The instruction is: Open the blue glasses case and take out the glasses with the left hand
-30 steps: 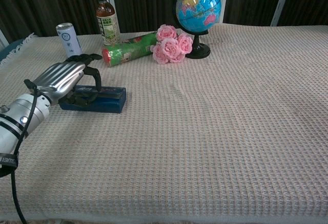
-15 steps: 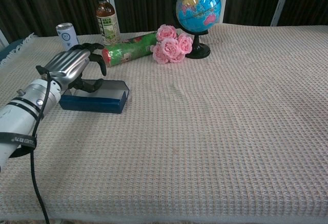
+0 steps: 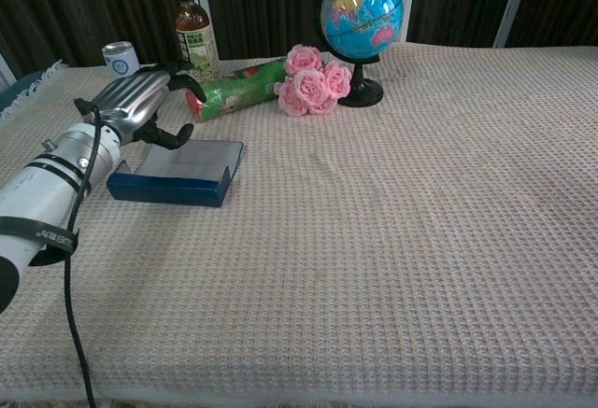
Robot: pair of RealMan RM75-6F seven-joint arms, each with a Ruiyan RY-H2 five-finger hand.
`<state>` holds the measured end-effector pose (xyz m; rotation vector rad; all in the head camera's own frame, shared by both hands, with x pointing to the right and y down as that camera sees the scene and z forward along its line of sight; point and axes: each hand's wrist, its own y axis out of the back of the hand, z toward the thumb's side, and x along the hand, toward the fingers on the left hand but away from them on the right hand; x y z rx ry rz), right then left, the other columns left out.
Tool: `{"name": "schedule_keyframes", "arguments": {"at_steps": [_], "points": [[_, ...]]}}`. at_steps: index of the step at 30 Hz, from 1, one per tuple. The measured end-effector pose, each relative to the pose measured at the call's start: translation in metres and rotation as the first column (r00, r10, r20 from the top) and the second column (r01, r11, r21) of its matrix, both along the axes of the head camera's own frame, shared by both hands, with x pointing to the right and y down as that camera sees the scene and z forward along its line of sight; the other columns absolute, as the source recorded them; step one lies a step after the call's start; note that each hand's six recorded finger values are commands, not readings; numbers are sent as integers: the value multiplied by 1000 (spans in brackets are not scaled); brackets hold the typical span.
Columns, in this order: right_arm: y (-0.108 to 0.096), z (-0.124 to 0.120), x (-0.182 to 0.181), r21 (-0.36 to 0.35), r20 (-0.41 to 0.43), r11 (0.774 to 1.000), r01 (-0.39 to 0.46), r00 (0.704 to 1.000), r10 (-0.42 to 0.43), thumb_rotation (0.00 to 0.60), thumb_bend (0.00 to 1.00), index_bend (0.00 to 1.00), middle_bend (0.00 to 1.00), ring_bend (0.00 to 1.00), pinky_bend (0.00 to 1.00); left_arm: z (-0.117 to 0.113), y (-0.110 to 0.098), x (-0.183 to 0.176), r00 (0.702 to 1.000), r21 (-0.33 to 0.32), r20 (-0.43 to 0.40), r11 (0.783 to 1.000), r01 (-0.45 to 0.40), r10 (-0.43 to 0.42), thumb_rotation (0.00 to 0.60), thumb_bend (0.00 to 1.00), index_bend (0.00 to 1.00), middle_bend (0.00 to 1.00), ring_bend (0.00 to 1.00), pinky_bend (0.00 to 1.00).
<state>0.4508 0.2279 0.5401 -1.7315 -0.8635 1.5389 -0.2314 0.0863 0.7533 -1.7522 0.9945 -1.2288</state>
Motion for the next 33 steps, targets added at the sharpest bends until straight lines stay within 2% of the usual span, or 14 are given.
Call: {"name": "schedule_keyframes", "arguments": {"at_steps": [2,3,6,8,15,19,25,30,33], "points": [[1,0,-1,0,-4,1000,6,1000,-6,600,25,0,0,0,0,-6,7,-2,999,-19,-17,999,-32,31,600,690,387,36,0,0],[1,0,-1,-1,-4,1000,9,1000,-9,600,26,0,0,0,0,-9,11,-4,999,-26,-21,998,-48,48,600,702,391,37,0,0],[4,1,-5,-6,-1,1000,19,1000,-19,600,26,0,0,0,0,-19,27,-18,995,-56,-12,993,-101,100,600,708,392,36,0,0],[5,2,-7,-8,1,1000,26,1000,-26,600,26,0,0,0,0,-23,38,-36,992,-84,23,989,-123,126,600,708,373,24,0,0],[7,3,-9,-14,-3,999,33,999,-33,600,26,0,0,0,0,-15,60,-82,977,-168,156,978,-121,147,600,705,357,0,0,0],[8,5,-10,-16,-8,999,38,999,-38,600,26,0,0,0,0,-12,62,-94,975,-177,179,979,-102,134,600,704,364,0,0,0],[8,6,-10,-18,-9,999,36,999,-36,600,26,0,0,0,0,-12,68,-106,974,-177,190,980,-92,126,600,721,428,1,0,0],[8,6,-11,-19,-7,999,38,999,-38,600,26,0,0,0,0,-20,75,-108,972,-144,179,982,-126,151,600,760,488,13,0,0],[8,5,-11,-15,-3,999,36,999,-36,600,26,0,0,0,0,-25,87,-109,970,-135,166,978,-157,179,600,763,498,14,0,0]]}}
